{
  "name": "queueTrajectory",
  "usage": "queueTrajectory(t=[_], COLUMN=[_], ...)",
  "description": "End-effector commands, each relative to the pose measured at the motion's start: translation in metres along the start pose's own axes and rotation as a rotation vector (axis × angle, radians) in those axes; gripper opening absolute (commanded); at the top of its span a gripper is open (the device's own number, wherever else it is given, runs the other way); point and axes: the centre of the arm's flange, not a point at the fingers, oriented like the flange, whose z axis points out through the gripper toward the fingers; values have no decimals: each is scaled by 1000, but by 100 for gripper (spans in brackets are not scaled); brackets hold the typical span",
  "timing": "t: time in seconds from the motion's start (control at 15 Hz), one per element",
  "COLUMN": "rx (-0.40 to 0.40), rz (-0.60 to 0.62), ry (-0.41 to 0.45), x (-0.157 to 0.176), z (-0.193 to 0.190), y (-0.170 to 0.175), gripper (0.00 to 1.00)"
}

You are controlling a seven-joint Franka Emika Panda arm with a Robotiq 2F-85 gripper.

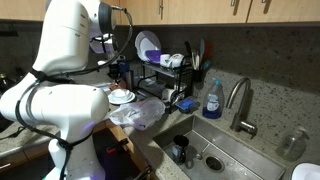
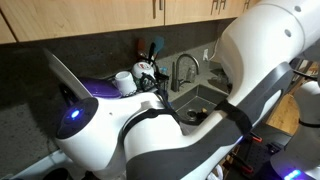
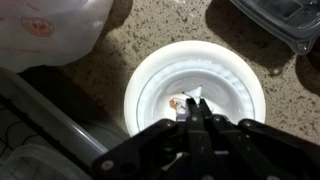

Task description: Take the objects from the white bowl one at a time and put them in the plastic bag

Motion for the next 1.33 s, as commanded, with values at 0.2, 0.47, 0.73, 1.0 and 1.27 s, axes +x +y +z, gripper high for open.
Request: queueTrajectory(t=[0.2,0.47,0.73,1.0,1.27], rx=[35,91,130,154,137], rz=[127,209,284,383,365], ry=[-73,-129,-197,-234,-244], x=[-71,-107,-136,-163,-149], z=[-7,4,18,35,42], y=[21,34,48,61,61], gripper=[4,4,4,4,5])
